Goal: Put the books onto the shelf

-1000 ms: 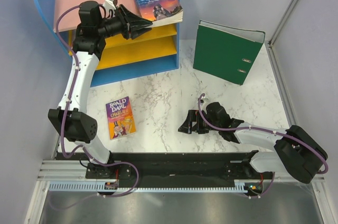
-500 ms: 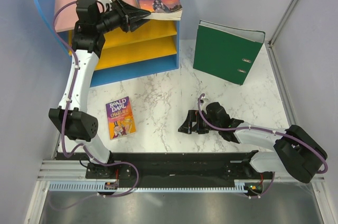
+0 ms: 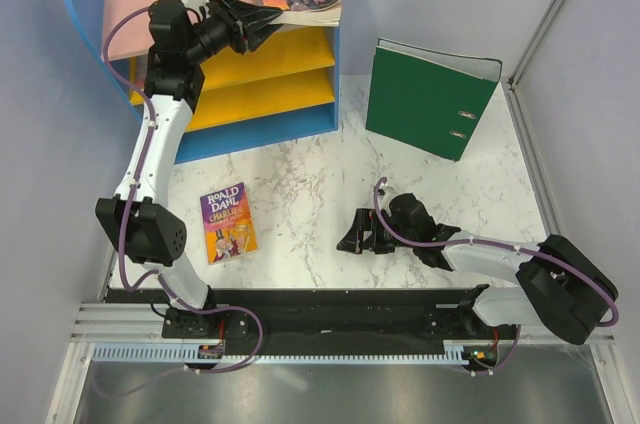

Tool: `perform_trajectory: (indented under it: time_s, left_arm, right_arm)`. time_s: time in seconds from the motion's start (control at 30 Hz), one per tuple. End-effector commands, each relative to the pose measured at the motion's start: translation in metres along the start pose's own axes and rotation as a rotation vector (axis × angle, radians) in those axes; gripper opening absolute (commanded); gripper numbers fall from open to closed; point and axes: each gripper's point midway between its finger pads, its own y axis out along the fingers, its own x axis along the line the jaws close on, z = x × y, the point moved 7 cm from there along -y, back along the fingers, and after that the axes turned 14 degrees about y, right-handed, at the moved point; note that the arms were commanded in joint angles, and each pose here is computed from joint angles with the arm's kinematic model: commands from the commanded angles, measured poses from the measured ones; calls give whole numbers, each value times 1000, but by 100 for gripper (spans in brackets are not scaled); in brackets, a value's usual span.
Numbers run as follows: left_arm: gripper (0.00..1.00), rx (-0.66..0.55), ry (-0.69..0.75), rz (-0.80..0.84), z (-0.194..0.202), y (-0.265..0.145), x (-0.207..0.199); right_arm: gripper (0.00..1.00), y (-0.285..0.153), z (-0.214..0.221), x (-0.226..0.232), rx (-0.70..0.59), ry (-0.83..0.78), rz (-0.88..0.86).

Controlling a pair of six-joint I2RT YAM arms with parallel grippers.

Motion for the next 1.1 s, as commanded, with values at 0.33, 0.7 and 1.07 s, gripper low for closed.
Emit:
perform_trajectory:
  time_s: [0.33,0.7,1.07]
  left_arm:
    - [2,-199,138,188,-40,-4,-54]
    - [16,-158,71,132,-42,6,-27]
    - [71,-163,64,123,-43,-6,-32]
  right_arm:
    - [98,2,-3,10,-7,-17,-48]
    - [98,3,-4,10,-5,-17,-48]
    - [98,4,-3,9,-1,-15,-45]
